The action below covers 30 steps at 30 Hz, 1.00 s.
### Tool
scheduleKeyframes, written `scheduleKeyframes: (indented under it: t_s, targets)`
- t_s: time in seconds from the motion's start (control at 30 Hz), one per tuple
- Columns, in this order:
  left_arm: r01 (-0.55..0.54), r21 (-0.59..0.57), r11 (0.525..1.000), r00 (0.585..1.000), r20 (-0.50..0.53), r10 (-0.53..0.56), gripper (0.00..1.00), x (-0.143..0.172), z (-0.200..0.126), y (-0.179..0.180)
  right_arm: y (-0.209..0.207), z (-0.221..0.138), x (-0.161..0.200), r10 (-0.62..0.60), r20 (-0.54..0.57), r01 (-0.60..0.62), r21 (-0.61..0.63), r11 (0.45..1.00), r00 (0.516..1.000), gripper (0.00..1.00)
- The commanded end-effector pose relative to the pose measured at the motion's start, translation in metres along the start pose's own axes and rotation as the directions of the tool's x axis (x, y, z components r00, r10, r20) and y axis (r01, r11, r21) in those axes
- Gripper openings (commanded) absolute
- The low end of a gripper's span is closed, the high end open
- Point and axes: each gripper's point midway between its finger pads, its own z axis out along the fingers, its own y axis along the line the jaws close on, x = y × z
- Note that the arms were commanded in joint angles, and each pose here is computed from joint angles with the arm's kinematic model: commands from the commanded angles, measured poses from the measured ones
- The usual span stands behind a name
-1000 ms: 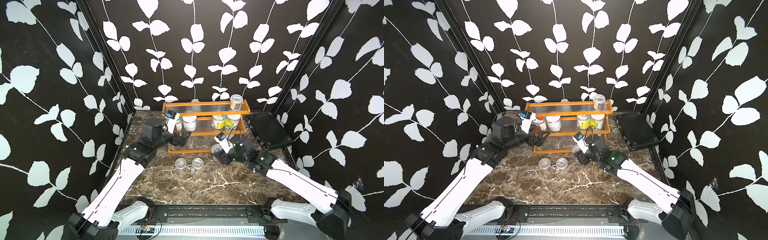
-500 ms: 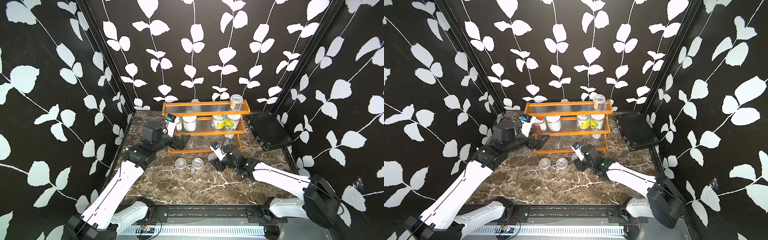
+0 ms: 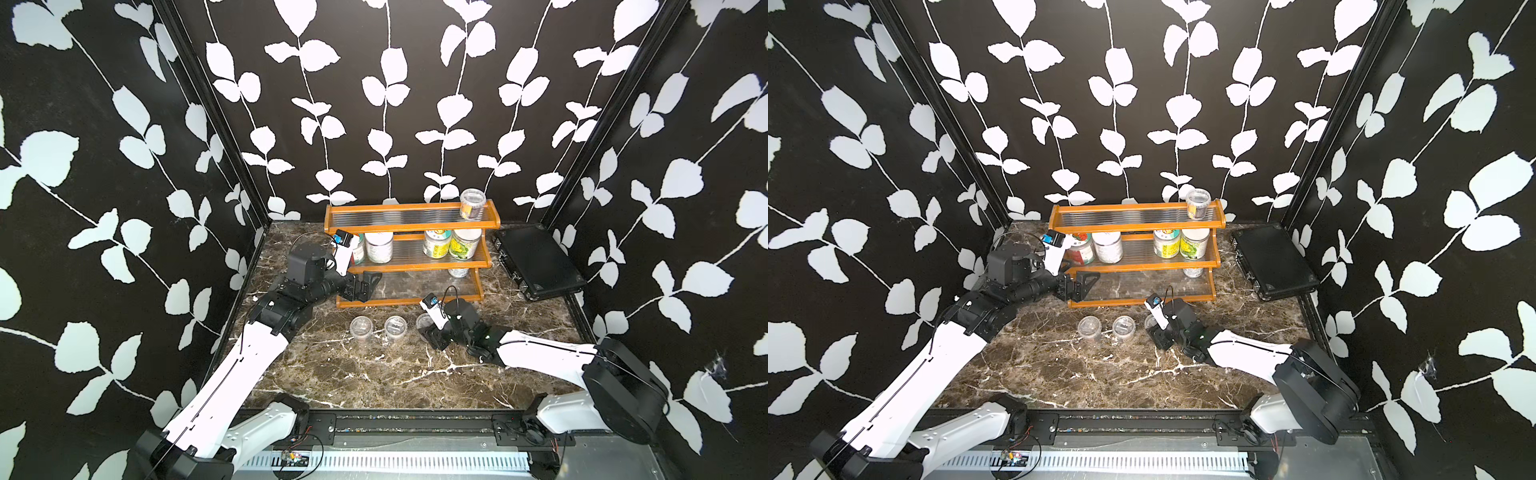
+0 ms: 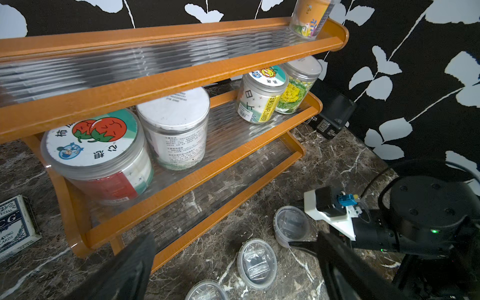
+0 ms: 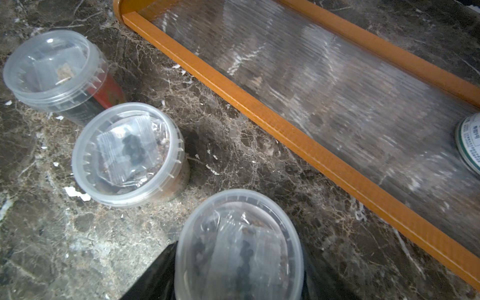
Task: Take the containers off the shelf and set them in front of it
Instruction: Place the container at the center of the board.
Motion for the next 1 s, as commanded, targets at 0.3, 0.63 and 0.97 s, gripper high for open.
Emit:
scheduleKeyframes:
  t_s: [0.3, 0.63, 0.97]
  targets:
    - [-0.019, 0.003, 1.0, 1.0, -0.017, 0.019, 0.99, -0.003, -0.003, -0.001, 0.007, 0.012, 0.009, -0.03, 0.004, 0.03, -0.037, 0.999, 1.0, 0.7]
    - [-0.039, -0.004, 0.999, 0.999, -0.029, 0.039, 0.99, -0.002, -0.002, 0.001, 0.011, -0.005, 0.006, -0.054, -0.004, 0.054, -0.057, 0.997, 0.999, 0.89]
    - [-0.088, -0.024, 0.996, 0.995, -0.049, 0.086, 0.99, -0.003, -0.006, 0.004, -0.03, -0.086, -0.064, -0.001, 0.122, -0.008, 0.07, 0.997, 0.993, 1.0]
